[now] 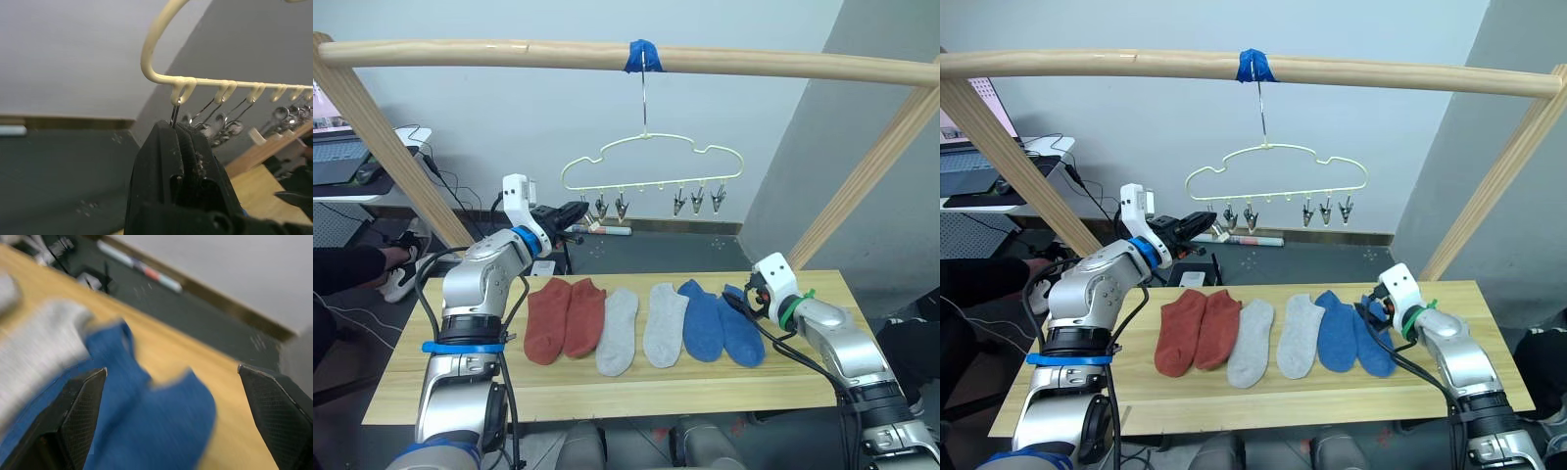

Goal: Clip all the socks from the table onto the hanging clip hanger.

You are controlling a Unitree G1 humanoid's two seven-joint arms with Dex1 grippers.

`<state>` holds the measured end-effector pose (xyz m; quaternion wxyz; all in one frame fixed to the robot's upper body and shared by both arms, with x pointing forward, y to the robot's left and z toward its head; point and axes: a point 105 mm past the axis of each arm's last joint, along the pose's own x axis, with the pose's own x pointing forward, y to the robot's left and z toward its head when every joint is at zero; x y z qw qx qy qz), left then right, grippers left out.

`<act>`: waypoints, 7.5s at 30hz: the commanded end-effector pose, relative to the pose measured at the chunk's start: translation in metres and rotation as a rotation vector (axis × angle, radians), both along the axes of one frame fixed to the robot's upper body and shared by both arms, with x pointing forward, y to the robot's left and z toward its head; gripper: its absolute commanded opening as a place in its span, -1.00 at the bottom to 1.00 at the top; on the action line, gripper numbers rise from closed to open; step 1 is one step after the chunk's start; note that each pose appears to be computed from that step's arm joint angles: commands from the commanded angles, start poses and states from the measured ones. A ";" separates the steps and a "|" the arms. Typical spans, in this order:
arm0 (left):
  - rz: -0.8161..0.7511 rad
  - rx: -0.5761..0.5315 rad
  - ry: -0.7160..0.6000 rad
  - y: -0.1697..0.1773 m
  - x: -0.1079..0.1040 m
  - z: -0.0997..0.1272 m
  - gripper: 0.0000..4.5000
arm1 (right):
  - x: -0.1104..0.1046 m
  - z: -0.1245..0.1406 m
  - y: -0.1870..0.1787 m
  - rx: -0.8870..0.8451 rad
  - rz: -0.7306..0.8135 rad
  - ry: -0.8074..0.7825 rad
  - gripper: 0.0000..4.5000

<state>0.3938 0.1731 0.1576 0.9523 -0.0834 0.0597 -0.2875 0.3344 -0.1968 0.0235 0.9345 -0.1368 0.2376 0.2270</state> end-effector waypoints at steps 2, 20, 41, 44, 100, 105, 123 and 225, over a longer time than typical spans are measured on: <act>-0.007 0.003 -0.008 0.004 -0.004 0.008 -0.99 | 0.008 -0.011 -0.005 -0.014 0.005 0.032 1.00; -0.017 0.028 0.006 0.002 -0.013 0.002 -1.00 | 0.009 -0.058 -0.001 -0.042 0.074 0.168 0.41; -0.142 -0.298 0.189 -0.008 -0.026 0.015 -1.00 | -0.020 0.057 0.063 0.067 0.368 -0.139 -0.99; -0.153 -0.360 0.211 -0.008 -0.027 0.020 -1.00 | -0.026 0.074 0.096 0.180 0.413 -0.137 -0.99; -0.176 -0.261 0.114 0.000 -0.059 0.033 0.99 | -0.003 0.110 0.234 0.519 0.543 -0.075 -1.00; -0.192 -0.037 0.003 -0.007 -0.061 0.026 1.00 | 0.004 0.101 0.231 0.506 0.513 -0.060 -0.69; -0.105 0.094 -0.223 -0.030 -0.053 0.011 1.00 | -0.016 0.102 0.113 0.322 0.354 -0.173 0.96; 0.135 0.138 -0.490 -0.061 0.036 0.015 -0.99 | -0.040 0.188 0.124 0.520 0.502 -0.483 0.99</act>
